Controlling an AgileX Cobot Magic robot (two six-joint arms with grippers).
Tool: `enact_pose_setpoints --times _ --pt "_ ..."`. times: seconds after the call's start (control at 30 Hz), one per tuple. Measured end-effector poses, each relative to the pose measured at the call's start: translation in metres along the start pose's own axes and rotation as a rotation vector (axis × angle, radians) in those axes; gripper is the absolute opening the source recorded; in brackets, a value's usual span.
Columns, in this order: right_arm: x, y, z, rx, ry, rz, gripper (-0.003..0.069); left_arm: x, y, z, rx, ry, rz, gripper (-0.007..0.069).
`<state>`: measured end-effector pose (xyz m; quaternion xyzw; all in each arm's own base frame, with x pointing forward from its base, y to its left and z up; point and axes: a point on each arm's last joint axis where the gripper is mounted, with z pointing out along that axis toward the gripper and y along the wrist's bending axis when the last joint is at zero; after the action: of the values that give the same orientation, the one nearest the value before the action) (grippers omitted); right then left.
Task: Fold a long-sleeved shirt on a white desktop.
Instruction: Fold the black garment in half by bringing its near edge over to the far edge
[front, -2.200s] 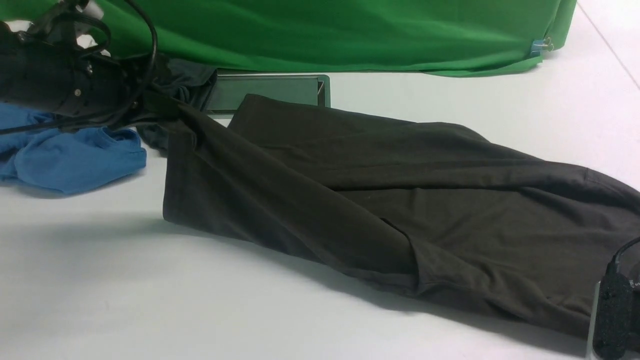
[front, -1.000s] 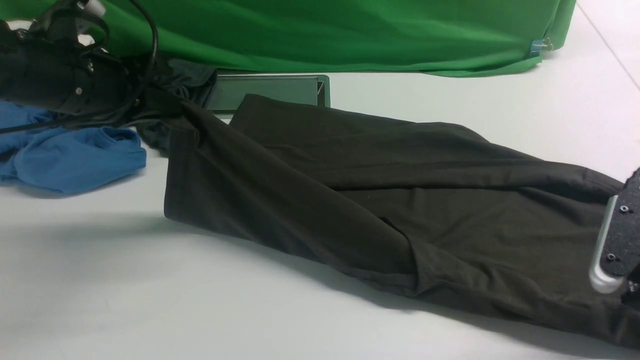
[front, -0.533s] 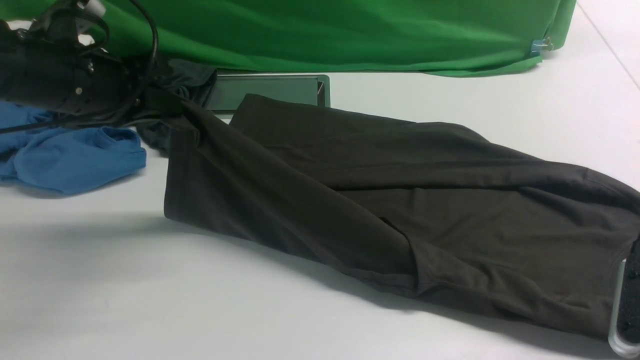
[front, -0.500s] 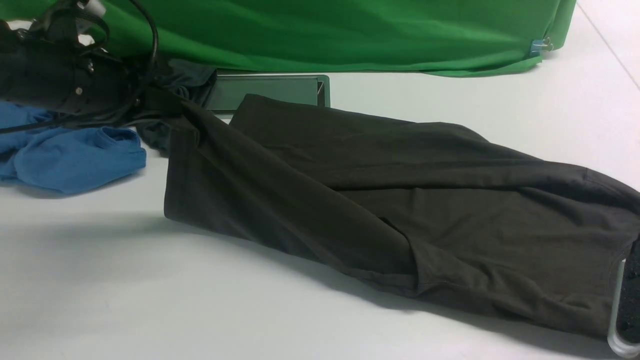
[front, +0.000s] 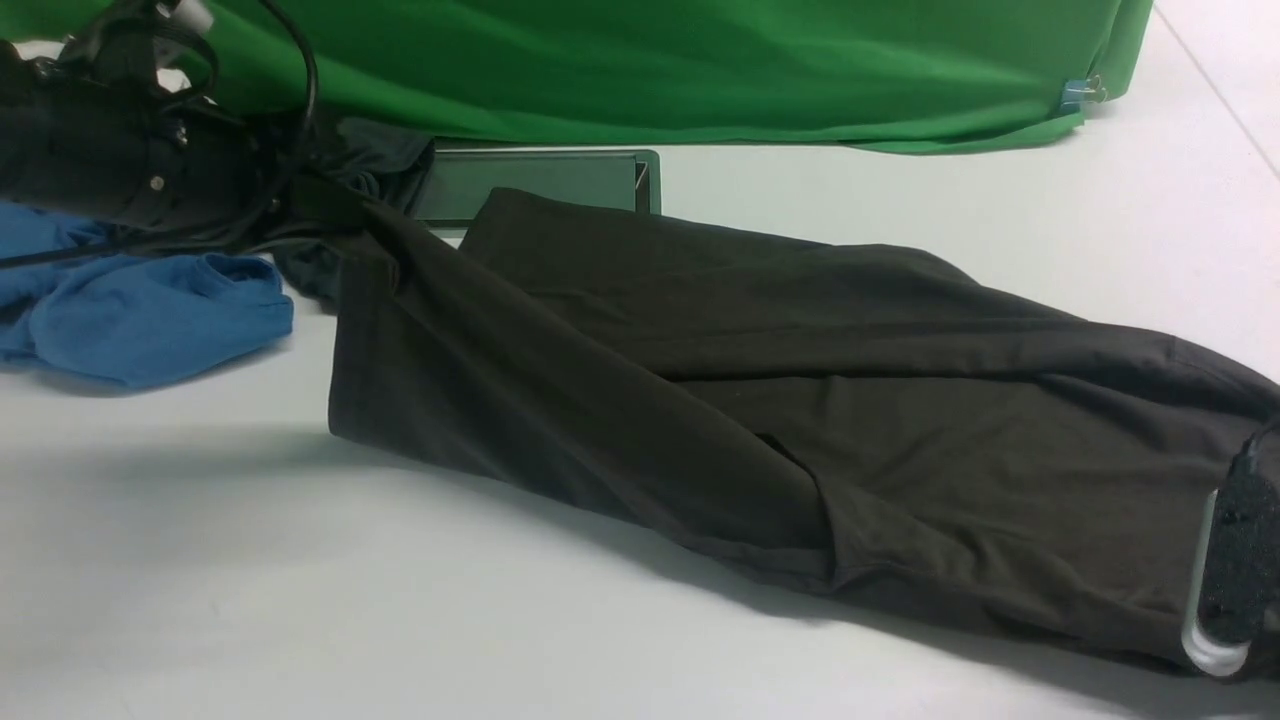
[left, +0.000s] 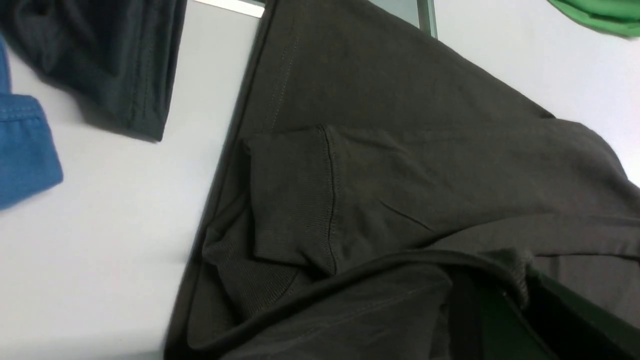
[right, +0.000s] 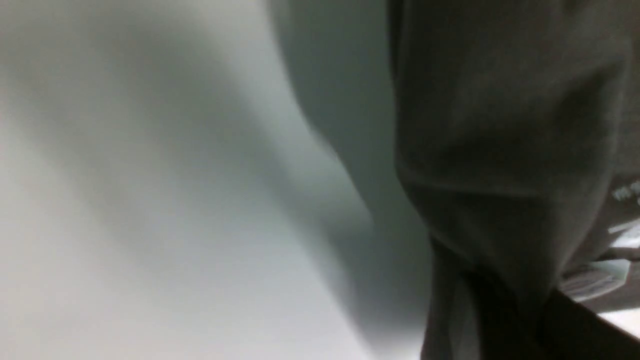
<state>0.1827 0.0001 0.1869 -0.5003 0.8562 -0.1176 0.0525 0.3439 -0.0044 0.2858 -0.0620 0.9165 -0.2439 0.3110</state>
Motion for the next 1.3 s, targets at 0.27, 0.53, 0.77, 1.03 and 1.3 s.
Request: enact_pose_setpoints --times 0.27,0.53,0.77,1.03,1.3 --pt "0.008 0.007 -0.030 0.084 -0.080 0.015 0.0062 0.003 -0.008 -0.024 -0.041 0.005 0.079 0.0027" --pt "0.005 0.008 -0.043 0.115 -0.129 0.021 0.0062 -0.006 -0.018 -0.053 -0.107 -0.104 0.112 0.0027" --pt "-0.017 -0.030 -0.049 0.086 -0.129 0.076 0.0062 -0.051 -0.023 -0.028 -0.065 -0.071 0.138 0.0029" --pt "-0.029 -0.085 -0.046 0.048 -0.121 0.200 0.0062 -0.102 -0.039 0.031 -0.041 -0.045 0.208 0.0036" --pt "-0.018 -0.117 -0.018 -0.003 -0.077 0.308 0.0061 -0.128 -0.024 0.094 -0.027 -0.039 0.167 0.0039"
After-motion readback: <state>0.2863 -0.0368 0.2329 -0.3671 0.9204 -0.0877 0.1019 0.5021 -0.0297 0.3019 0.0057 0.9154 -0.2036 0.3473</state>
